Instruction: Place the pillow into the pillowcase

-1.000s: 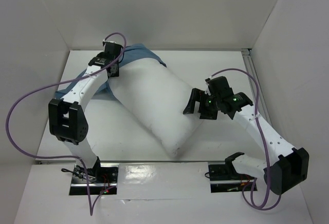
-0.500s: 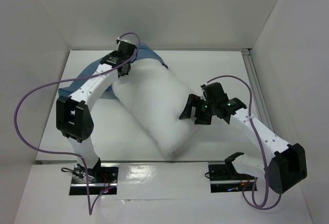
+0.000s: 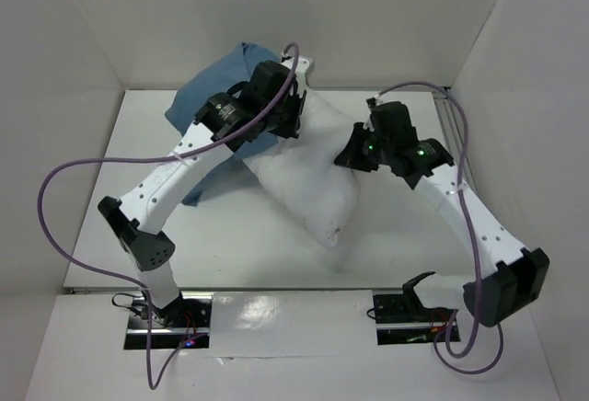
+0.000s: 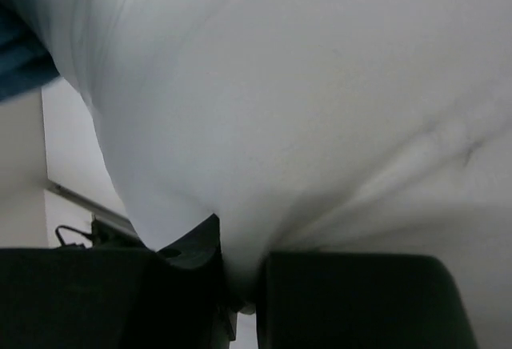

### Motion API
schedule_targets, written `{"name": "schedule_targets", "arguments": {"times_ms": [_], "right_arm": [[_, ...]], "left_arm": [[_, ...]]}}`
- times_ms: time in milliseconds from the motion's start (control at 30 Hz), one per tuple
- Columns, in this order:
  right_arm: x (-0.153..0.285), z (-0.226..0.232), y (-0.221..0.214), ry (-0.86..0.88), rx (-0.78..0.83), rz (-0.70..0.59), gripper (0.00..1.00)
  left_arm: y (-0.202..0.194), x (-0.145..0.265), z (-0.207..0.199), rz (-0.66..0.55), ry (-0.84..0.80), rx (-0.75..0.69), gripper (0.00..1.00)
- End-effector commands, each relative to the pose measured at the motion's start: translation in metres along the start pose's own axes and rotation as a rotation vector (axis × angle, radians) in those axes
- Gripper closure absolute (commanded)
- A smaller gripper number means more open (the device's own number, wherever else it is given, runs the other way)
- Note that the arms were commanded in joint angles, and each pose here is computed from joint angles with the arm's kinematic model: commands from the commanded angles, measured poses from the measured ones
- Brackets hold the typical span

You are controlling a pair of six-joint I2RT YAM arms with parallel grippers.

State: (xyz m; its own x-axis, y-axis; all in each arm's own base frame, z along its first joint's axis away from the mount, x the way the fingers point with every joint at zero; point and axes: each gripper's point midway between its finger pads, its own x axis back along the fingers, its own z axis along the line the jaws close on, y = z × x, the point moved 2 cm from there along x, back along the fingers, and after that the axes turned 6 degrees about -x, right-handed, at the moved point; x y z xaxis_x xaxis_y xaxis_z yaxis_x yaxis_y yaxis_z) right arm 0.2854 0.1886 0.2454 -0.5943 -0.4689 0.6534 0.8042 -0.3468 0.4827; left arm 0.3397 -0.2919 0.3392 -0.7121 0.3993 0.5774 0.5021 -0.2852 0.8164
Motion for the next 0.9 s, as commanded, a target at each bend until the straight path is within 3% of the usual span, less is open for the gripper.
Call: {"name": "schedule_targets", "arguments": {"times_ms": [0, 300, 433, 467, 500, 533, 567, 600, 733, 867], "right_arm": [[0.062, 0.049, 0.06, 0.151, 0.091, -0.308, 1.0], [0.042, -0.065, 0.019, -0.173, 0.094, -0.22, 1.0], [0.043, -0.089, 0.012, -0.292, 0.099, -0.147, 1.0], [0.045, -0.088, 0.021, -0.305, 0.127, -0.143, 0.89], [0.051, -0.087, 0.021, -0.309, 0.136, -0.137, 0.7], [0.051, -0.082, 0.026, -0.297, 0.146, -0.138, 0.52], [0.053, -0.079, 0.029, -0.296, 0.157, -0.139, 0.36], [0.065, -0.066, 0.042, -0.272, 0.163, -0.18, 0.17], [0.09, -0.046, 0.068, -0.283, 0.177, -0.233, 0.05], [0.096, -0.012, 0.085, -0.152, 0.195, -0.259, 0.0]], "left_arm": [[0.035, 0.066, -0.074, -0.105, -0.432, 0.102, 1.0], [-0.021, -0.023, -0.09, 0.126, -0.475, 0.208, 1.0], [-0.023, -0.03, -0.092, 0.156, -0.467, 0.221, 1.0], [-0.022, -0.03, -0.091, 0.158, -0.467, 0.205, 0.95], [-0.023, -0.03, -0.084, 0.172, -0.443, 0.199, 0.84], [-0.018, -0.026, -0.08, 0.157, -0.422, 0.187, 0.71], [-0.002, -0.016, -0.077, 0.113, -0.414, 0.174, 0.47], [0.002, -0.01, -0.072, 0.097, -0.395, 0.147, 0.36], [0.022, 0.028, -0.043, 0.0, -0.27, 0.107, 0.07], [0.016, 0.051, -0.001, -0.03, -0.142, 0.14, 0.04]]}}
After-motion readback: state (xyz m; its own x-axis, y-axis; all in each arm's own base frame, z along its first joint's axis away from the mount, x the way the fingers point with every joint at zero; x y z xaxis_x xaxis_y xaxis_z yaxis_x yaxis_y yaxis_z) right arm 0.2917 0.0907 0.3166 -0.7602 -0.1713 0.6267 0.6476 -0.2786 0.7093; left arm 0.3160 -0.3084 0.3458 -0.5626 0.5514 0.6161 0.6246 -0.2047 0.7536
